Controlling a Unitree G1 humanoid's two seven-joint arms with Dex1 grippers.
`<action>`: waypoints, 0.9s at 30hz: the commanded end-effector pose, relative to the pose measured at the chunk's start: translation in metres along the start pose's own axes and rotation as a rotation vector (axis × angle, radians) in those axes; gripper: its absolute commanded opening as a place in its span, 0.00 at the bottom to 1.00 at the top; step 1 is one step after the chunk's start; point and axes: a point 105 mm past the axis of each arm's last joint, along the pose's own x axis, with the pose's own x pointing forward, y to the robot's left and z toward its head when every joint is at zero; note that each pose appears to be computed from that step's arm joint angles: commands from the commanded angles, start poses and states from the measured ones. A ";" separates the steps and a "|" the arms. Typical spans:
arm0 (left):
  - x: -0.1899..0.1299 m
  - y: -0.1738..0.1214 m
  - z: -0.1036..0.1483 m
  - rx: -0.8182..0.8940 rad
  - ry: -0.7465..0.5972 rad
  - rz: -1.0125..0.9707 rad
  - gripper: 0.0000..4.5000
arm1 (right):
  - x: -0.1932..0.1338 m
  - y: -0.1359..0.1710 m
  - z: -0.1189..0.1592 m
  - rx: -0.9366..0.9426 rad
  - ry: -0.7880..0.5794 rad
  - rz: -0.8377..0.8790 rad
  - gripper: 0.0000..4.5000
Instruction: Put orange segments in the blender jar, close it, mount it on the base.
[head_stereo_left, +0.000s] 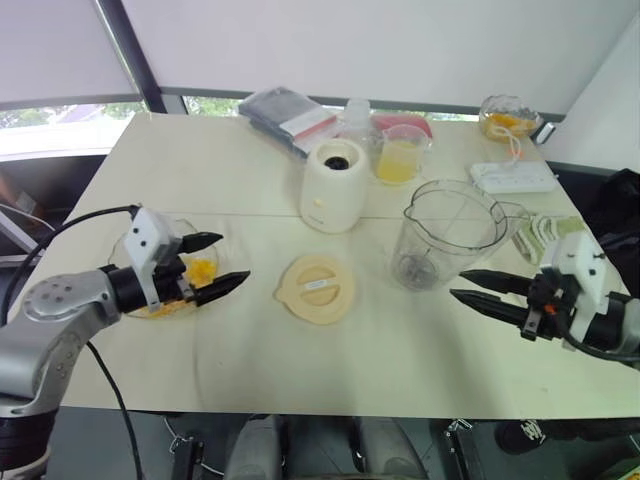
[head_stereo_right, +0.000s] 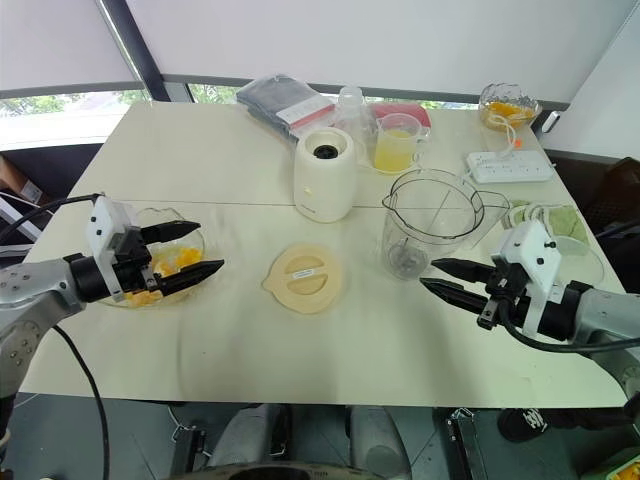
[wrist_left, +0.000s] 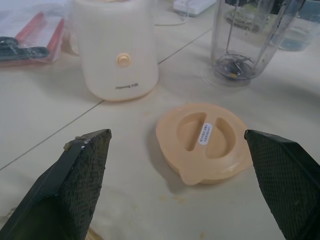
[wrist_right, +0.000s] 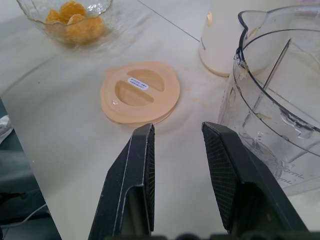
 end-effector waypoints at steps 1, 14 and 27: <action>-0.004 0.000 0.012 0.035 -0.022 -0.012 0.99 | 0.000 0.005 0.009 -0.036 -0.016 0.015 0.34; -0.004 0.001 0.009 0.010 -0.002 -0.021 0.99 | 0.003 0.004 0.011 -0.028 -0.032 0.006 0.34; -0.009 0.014 0.009 0.038 0.023 0.018 0.99 | 0.010 0.006 0.010 -0.019 -0.050 0.013 0.34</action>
